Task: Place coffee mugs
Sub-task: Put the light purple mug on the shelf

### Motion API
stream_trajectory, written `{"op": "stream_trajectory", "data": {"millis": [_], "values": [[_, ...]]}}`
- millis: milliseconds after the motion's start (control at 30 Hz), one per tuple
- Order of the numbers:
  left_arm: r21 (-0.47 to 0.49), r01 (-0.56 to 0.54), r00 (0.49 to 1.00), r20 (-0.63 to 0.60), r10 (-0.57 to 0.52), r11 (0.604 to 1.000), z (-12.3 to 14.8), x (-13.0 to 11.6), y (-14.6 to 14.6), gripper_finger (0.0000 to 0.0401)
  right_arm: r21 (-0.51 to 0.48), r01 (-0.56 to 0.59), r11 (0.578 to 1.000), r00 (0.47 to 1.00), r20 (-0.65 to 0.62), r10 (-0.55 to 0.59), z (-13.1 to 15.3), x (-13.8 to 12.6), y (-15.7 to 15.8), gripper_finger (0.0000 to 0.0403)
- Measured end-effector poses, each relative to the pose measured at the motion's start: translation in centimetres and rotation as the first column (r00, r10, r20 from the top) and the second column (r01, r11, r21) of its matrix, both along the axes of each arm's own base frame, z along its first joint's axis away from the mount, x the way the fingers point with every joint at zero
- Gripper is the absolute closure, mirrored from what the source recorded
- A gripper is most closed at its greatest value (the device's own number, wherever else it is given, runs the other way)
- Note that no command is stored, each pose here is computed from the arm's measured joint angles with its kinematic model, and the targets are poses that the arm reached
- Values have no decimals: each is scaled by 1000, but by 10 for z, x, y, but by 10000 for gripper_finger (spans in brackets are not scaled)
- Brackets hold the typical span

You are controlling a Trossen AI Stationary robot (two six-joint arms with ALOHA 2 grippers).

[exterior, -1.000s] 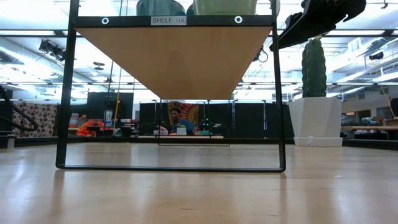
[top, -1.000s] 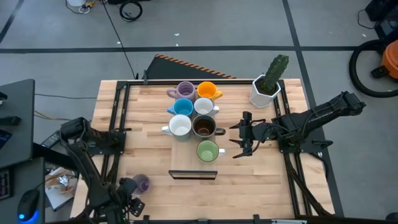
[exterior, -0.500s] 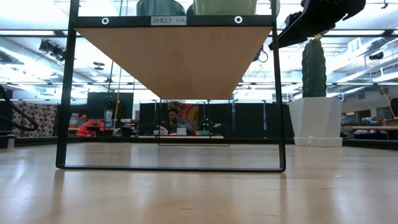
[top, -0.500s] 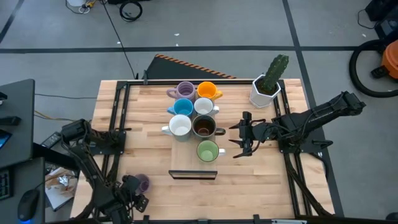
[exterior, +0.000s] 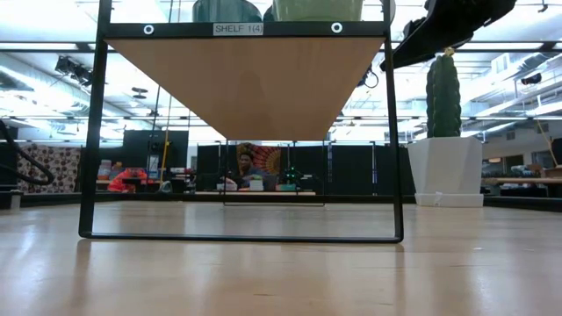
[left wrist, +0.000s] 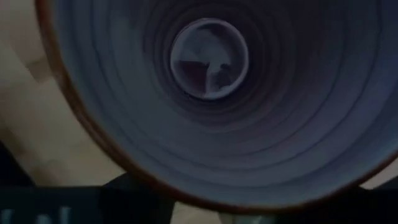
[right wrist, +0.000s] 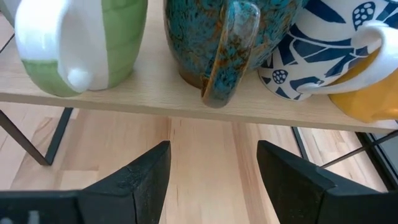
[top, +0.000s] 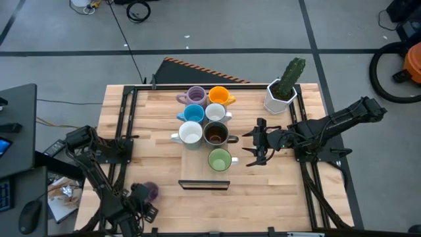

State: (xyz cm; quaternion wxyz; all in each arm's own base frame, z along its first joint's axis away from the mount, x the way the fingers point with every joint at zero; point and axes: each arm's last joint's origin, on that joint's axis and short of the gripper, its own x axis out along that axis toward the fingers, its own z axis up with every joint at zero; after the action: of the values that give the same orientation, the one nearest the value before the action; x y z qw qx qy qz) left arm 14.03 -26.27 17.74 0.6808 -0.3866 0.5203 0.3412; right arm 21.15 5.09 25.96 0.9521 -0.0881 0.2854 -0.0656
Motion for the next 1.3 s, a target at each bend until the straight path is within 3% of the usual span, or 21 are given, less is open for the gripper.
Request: {"op": "stream_trajectory", "data": {"millis": [400,633,767,1033,1300], "values": [[32,81,995,-53,-79,996,0,-2,3,345,20,9,1000,1000,3,-9,0,0,0,158],[66,97,993,-77,-92,993,1,-4,7,346,38,-7,999,1000,0,7,0,0,1,158],[60,165,983,-97,-158,985,10,-1,11,346,71,-22,997,1000,-2,22,0,0,2,158],[37,398,915,-87,-394,917,41,6,32,346,133,-19,991,1000,-1,19,-1,0,3,158],[82,503,862,-118,-493,860,57,4,50,347,172,-33,984,999,1,33,-1,-2,10,158]]}}
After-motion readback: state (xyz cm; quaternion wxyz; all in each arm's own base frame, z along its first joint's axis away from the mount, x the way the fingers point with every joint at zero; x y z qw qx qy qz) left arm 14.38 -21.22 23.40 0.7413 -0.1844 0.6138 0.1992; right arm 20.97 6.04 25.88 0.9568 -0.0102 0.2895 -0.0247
